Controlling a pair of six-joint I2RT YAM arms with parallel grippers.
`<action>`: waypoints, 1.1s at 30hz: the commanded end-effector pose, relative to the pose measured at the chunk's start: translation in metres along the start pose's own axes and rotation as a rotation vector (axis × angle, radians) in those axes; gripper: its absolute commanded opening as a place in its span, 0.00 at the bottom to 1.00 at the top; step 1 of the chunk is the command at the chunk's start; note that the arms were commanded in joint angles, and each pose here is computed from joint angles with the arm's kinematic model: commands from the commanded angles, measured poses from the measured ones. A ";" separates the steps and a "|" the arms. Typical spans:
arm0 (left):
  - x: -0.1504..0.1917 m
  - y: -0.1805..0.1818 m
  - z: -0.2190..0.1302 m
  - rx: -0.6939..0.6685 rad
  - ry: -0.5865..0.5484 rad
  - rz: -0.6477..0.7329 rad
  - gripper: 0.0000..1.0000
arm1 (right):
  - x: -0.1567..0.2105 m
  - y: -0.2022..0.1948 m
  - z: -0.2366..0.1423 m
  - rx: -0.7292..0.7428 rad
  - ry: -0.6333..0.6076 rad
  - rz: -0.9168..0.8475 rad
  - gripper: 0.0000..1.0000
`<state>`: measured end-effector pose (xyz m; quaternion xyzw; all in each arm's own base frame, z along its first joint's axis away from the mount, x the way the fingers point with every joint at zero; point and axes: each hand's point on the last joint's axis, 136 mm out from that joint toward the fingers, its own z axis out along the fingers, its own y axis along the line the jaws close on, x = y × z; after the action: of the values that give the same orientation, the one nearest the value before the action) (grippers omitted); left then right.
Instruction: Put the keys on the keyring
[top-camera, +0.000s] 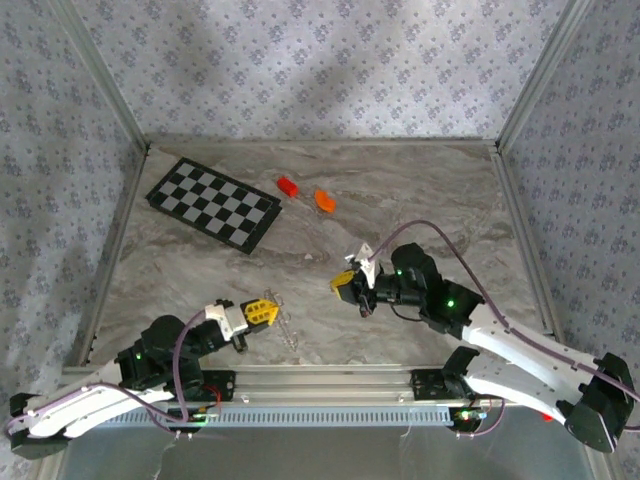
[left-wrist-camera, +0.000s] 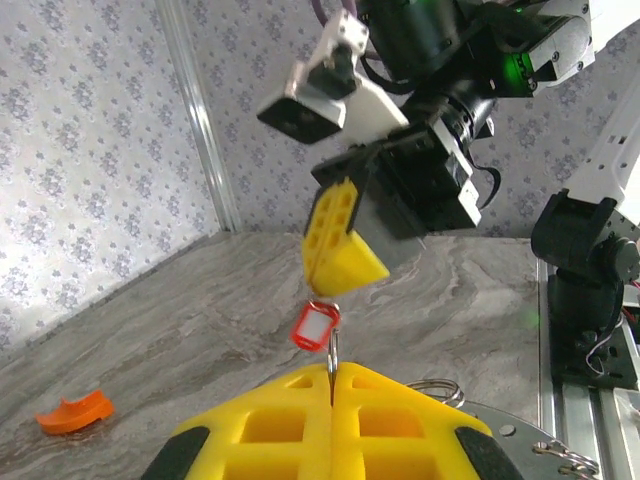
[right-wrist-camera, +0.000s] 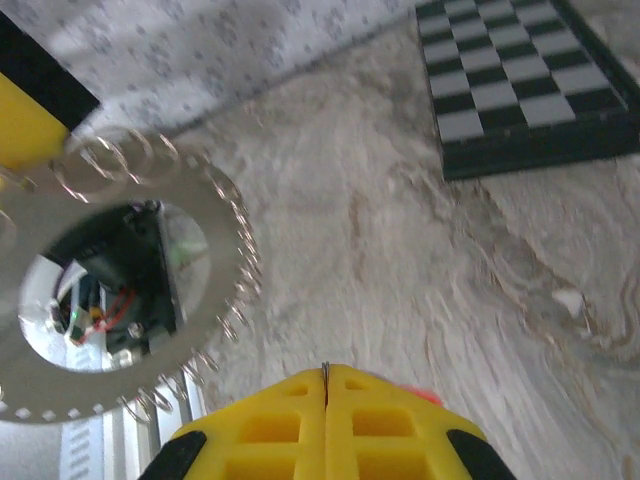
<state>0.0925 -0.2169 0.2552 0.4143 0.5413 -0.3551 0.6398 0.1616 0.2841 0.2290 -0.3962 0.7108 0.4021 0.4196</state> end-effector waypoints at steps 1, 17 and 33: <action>-0.021 -0.004 0.002 0.028 -0.071 0.013 0.00 | -0.025 0.016 -0.005 -0.072 -0.120 -0.031 0.00; -0.018 -0.010 0.009 0.060 -0.055 0.016 0.00 | -0.025 0.030 -0.006 -0.122 -0.202 -0.085 0.00; -0.046 -0.026 0.008 0.169 -0.111 0.018 0.00 | -0.045 0.086 -0.026 -0.350 -0.351 -0.266 0.00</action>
<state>0.0784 -0.2369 0.2534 0.4595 0.5242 -0.3809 0.6074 0.1045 0.3023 0.2834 -0.4612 0.5402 0.5089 0.4863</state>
